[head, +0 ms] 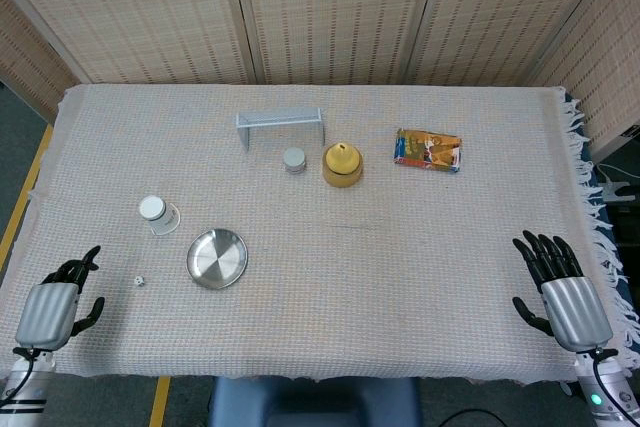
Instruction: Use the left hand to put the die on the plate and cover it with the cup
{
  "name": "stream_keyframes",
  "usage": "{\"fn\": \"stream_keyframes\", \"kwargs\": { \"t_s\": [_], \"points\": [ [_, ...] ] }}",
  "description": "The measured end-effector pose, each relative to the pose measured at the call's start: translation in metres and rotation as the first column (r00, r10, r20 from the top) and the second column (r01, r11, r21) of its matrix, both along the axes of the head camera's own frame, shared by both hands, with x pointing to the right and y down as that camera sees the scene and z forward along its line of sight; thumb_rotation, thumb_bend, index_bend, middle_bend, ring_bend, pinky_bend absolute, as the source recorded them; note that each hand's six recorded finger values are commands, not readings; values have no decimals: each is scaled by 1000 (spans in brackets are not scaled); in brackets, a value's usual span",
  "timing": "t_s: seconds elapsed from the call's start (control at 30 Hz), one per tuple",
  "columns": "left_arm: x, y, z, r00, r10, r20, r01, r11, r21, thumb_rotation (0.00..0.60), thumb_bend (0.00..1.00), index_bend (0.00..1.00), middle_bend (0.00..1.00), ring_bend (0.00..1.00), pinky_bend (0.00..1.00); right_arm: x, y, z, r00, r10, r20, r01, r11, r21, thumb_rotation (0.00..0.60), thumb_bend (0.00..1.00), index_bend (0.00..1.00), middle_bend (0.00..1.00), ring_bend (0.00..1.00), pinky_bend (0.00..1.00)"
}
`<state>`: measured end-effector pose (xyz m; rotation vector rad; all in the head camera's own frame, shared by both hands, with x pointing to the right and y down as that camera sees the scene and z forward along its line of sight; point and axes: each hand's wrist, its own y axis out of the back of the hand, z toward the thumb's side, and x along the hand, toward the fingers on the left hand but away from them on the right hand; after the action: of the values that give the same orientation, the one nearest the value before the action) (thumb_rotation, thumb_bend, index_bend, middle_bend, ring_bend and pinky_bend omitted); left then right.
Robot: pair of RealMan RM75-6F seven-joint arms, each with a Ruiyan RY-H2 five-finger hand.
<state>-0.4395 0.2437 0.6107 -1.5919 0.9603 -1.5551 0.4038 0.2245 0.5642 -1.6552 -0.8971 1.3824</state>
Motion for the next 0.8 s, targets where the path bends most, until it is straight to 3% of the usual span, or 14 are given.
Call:
{"fn": "stream_keyframes", "kwargs": {
  "t_s": [0.1, 0.27, 0.5, 0.8],
  "points": [
    [4, -8, 13, 1000, 4, 15, -4, 1000, 2, 600, 388, 362, 910, 732, 888, 0, -1, -1, 1000, 0, 6, 0, 1000, 4, 600, 189, 0, 0, 0, 0],
    [8, -14, 32, 999, 34, 37, -32, 998, -52, 600, 383, 401, 996, 831, 960, 2, -2, -2, 1000, 8, 3, -8, 1000, 16, 600, 189, 0, 0, 0, 0],
    [15, -16, 59, 999, 19, 43, -14, 992, -127, 600, 358, 430, 1000, 858, 982, 4, -4, 0, 1000, 14, -5, -14, 1000, 20, 600, 189, 0, 0, 0, 0],
    [27, -13, 75, 999, 34, 41, -27, 985, -168, 600, 338, 406, 1000, 864, 993, 6, -5, 5, 1000, 22, -21, -21, 1000, 5, 600, 189, 0, 0, 0, 0]
  ]
}}
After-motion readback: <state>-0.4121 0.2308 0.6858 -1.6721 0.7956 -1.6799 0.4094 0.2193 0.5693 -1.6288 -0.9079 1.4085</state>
